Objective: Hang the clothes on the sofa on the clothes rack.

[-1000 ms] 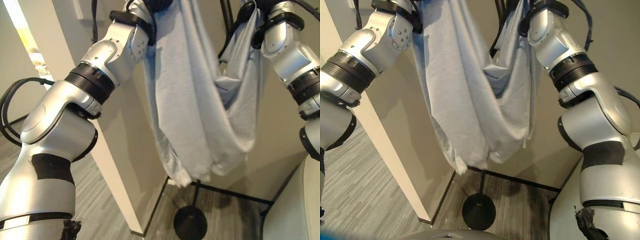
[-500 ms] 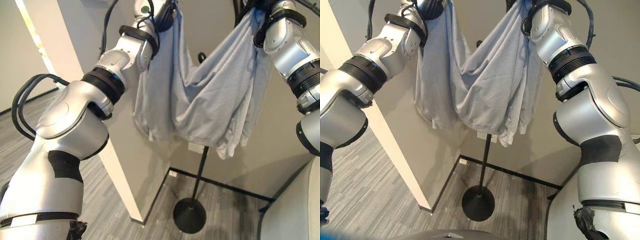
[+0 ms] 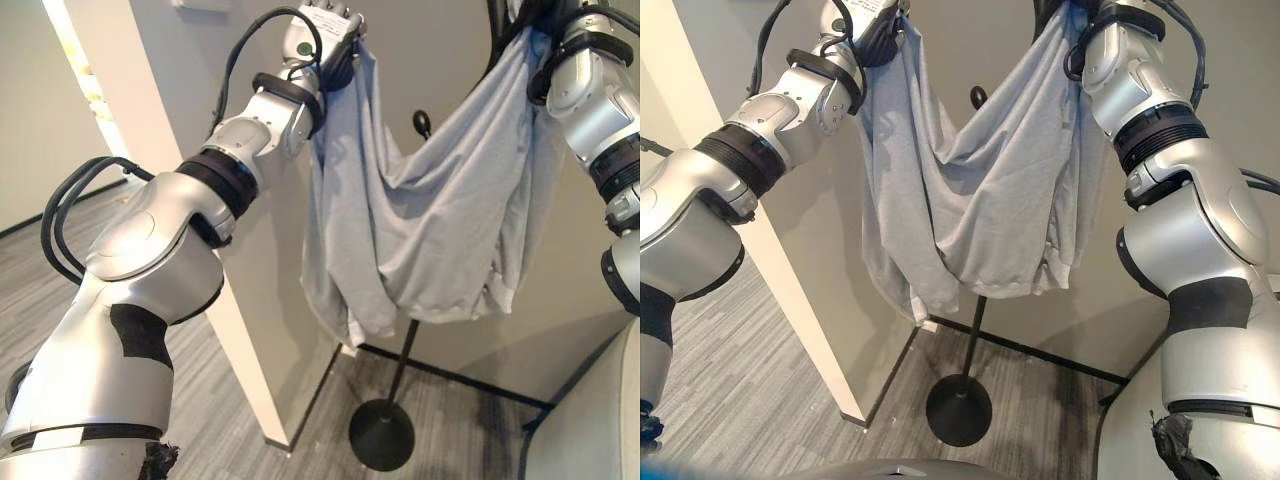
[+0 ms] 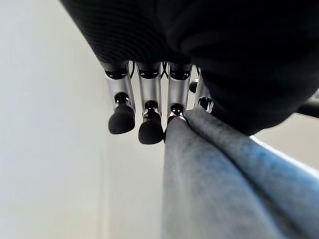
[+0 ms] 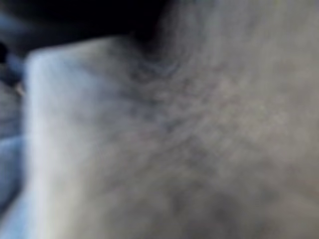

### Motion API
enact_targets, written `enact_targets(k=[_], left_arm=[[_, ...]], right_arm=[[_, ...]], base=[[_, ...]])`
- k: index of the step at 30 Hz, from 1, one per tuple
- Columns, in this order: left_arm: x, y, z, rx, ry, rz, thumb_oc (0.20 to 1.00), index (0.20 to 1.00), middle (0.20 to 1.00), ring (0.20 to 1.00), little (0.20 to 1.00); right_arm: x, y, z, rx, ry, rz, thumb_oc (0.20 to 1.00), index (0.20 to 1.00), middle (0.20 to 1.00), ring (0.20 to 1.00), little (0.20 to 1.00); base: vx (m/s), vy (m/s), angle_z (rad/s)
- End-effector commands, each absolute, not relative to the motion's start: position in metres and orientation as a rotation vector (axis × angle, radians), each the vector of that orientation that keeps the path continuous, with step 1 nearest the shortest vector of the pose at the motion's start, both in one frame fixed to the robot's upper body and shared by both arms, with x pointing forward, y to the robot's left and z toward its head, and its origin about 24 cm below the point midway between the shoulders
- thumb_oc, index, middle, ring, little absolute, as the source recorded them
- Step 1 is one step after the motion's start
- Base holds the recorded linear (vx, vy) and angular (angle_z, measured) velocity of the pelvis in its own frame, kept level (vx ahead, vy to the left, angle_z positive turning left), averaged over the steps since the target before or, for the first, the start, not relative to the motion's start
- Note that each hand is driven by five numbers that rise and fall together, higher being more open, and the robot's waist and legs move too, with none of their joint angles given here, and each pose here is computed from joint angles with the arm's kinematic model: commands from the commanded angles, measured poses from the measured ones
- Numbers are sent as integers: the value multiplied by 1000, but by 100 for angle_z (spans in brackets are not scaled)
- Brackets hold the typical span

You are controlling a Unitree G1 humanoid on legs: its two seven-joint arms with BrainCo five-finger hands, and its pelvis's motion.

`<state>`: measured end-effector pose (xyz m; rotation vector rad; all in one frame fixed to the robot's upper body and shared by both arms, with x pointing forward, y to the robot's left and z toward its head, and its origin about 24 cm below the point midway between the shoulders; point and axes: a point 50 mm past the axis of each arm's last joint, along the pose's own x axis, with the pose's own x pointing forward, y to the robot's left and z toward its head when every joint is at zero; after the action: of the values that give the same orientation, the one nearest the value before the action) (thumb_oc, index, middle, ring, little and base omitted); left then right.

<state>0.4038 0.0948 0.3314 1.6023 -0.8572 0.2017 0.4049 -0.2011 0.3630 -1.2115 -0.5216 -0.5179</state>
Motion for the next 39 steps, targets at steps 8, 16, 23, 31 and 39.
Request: enact_targets(k=[8, 16, 23, 31, 39], left_arm=[[387, 118, 392, 1546, -945, 444, 200, 200, 200, 200, 200], [390, 126, 388, 1553, -919, 447, 200, 200, 200, 200, 200], [390, 130, 391, 1570, -904, 459, 200, 200, 200, 200, 200], [386, 129, 402, 1598, -930, 477, 200, 200, 200, 200, 200], [379, 146, 401, 1550, -947, 503, 200, 200, 200, 200, 200]], right_arm=[[402, -251, 325, -1341, -362, -593, 200, 200, 200, 200, 200], [404, -257, 311, -1350, -311, -585, 200, 200, 200, 200, 200], [405, -265, 301, -1397, -250, -586, 200, 200, 200, 200, 200], [405, -269, 289, -1462, -205, -560, 200, 200, 200, 200, 200], [398, -268, 278, -1220, -309, -552, 200, 200, 200, 200, 200]], base=[[0, 0, 0], [0, 0, 0], [0, 0, 0], [0, 0, 0], [0, 0, 0]])
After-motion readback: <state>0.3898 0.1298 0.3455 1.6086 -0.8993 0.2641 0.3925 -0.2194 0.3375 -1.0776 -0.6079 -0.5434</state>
